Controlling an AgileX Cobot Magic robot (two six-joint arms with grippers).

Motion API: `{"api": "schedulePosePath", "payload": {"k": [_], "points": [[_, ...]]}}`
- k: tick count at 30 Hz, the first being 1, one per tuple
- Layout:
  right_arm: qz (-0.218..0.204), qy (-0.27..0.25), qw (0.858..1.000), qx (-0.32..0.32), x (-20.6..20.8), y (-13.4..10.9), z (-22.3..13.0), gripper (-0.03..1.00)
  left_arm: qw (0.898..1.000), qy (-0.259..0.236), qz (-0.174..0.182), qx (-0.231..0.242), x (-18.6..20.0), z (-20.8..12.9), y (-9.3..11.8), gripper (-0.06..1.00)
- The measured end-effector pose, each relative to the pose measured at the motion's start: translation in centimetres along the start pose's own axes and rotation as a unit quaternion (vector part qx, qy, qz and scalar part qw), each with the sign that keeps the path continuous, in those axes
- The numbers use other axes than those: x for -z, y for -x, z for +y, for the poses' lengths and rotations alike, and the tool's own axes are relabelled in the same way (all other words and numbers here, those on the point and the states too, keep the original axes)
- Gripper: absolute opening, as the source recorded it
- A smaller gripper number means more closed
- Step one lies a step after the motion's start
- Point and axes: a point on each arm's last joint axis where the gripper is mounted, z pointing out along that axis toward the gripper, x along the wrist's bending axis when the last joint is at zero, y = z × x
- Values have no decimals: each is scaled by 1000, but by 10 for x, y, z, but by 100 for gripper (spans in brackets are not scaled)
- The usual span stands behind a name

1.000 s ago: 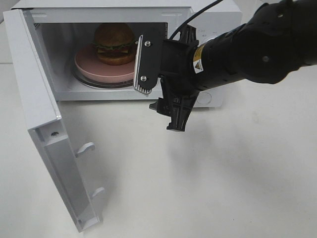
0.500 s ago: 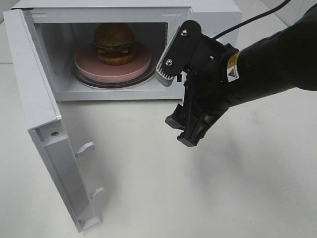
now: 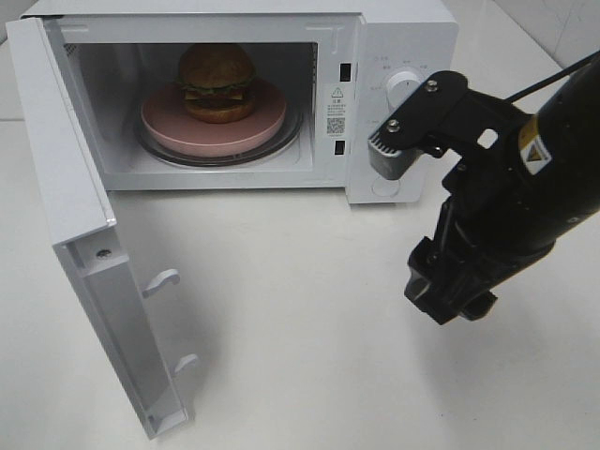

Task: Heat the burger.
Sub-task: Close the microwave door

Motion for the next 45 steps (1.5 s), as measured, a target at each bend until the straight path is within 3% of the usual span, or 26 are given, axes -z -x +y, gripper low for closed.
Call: {"api": "schedulePosePath", "payload": {"k": [8,14,22,34,38,41,43,45], "points": [[-5,-7,1000,-29,38,1,-22,75,1000,0,0,0,0,0,0,95],[-11,18,999,-46,65,3,-38,75,1000,0,0,0,0,0,0,95],[-28,29,989,-145,90,26,-66,75,1000,0,0,0,0,0,0,95],[-94,89,957,-259,111,27,-134,75,1000,0,0,0,0,0,0,95],[-121,137,937,-299,116,16,-158,75,1000,0,0,0,0,0,0,95],[-125,149,932,-306,117,13,-162,75,1000,0,0,0,0,0,0,95],[-136,188,915,-330,116,1,-176,75,1000,0,0,0,0,0,0,95],[-138,194,912,-335,114,-2,-179,75,1000,0,0,0,0,0,0,95]]}}
